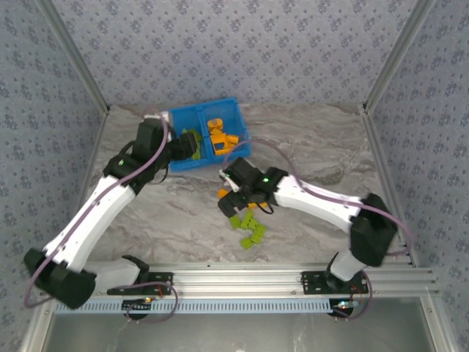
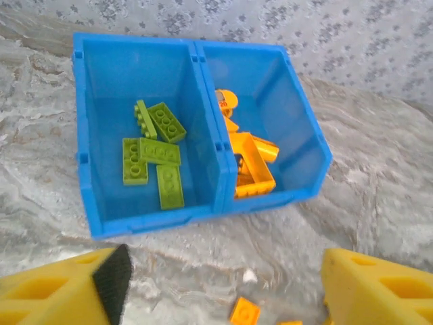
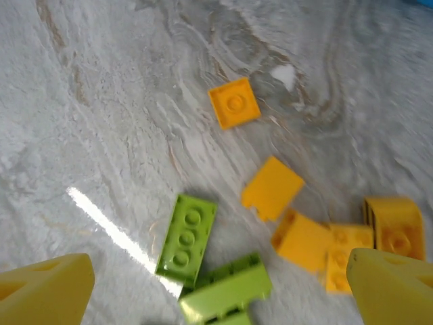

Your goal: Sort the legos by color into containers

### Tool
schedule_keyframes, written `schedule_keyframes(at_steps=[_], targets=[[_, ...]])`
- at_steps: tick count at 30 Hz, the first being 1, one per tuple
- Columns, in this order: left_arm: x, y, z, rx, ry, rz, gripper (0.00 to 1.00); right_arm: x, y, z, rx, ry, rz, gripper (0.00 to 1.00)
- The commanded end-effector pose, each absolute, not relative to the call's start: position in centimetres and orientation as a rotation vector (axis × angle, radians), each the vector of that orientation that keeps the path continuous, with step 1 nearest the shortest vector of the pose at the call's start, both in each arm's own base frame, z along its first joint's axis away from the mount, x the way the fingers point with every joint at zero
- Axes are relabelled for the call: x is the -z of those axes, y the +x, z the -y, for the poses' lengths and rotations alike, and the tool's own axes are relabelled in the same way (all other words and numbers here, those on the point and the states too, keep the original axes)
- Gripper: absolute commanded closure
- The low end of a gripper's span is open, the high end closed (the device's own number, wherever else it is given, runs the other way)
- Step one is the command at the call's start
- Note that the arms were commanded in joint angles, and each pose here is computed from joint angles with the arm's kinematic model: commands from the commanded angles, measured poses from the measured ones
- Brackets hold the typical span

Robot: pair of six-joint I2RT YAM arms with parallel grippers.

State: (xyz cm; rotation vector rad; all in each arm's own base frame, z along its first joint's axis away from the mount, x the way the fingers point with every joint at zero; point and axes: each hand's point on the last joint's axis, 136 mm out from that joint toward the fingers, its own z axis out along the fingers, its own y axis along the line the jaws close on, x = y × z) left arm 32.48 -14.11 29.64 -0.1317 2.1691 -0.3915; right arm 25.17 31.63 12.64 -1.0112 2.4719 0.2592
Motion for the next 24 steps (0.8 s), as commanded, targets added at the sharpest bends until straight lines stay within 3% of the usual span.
schedule_keyframes(at_steps=[1,5,13,24], targets=[[-28.2,29.1,12.9,0.382,-0.071,-2.209,0.15,-10.9,27.0,-33.1,-0.182,-1.165,-2.444,0.03],[-27.1,25.0,10.4,0.373,-0.093,-2.219,0.02,-7.2,29.2,-34.5,-0.115,-1.199,-2.512,0.05],[-23.5,21.9,8.2,0.361,-0.192,-2.263,0.01,-3.3,31.9,-36.0,-0.151,-1.195,-2.554,0.17],[-23.0,23.3,8.7,0.373,-0.228,-2.236,0.01,-1.4,31.2,-36.4,-0.201,-1.208,-2.614,0.64]])
